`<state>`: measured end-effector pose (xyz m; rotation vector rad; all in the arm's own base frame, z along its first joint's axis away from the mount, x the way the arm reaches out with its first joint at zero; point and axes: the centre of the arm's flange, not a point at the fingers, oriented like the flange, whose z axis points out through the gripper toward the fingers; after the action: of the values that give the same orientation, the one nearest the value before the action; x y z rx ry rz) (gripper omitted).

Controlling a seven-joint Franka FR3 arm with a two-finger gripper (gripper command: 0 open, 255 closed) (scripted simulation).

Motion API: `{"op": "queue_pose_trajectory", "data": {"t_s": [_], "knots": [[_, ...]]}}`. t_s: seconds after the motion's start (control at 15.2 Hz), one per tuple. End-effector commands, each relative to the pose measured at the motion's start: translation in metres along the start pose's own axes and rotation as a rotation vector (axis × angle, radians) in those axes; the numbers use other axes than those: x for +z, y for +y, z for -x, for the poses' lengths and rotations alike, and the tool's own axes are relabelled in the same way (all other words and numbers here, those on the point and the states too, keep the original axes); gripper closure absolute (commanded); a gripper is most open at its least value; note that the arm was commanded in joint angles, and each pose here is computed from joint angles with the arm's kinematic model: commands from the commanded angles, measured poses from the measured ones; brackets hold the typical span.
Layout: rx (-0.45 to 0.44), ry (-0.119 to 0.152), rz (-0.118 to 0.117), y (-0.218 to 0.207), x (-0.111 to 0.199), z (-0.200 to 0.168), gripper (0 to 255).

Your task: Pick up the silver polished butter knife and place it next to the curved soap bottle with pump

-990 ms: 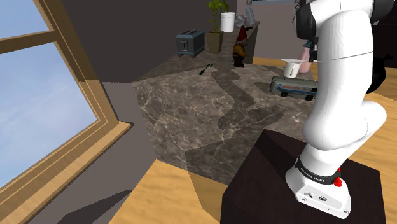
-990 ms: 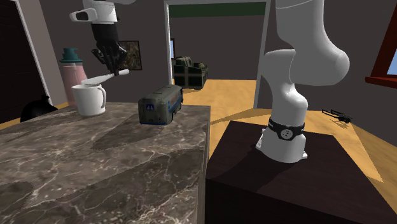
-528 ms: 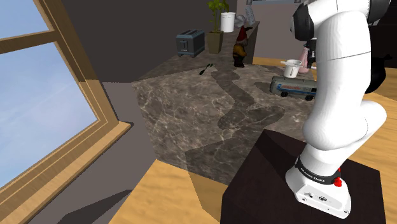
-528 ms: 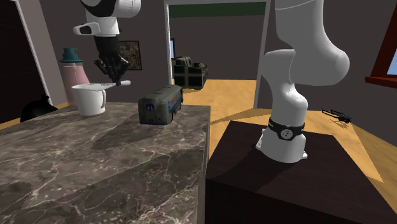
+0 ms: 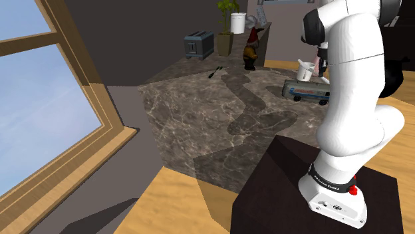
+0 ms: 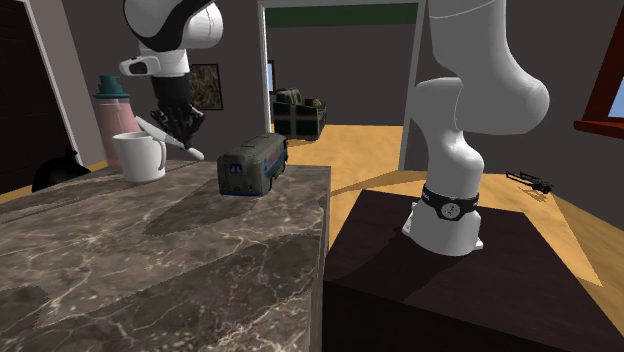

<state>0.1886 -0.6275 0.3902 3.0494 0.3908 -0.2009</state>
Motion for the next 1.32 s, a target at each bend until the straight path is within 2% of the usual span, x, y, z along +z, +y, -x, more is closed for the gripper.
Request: {"op": "queue_pose_trajectory", "data": {"t_s": [0.0,0.2,0.66,0.73,1.06,1.25], "knots": [[-0.001,-0.002,-0.006,-0.002,0.015,-0.002,255],[-0.001,-0.002,-0.006,-0.002,0.028,-0.004,255],[-0.001,-0.002,-0.006,-0.002,0.028,-0.004,255],[-0.001,-0.002,-0.006,-0.003,0.028,-0.004,0],[-0.001,-0.002,-0.006,-0.002,0.028,-0.004,0],[-0.001,-0.002,-0.006,-0.002,-0.012,-0.004,0]]}}
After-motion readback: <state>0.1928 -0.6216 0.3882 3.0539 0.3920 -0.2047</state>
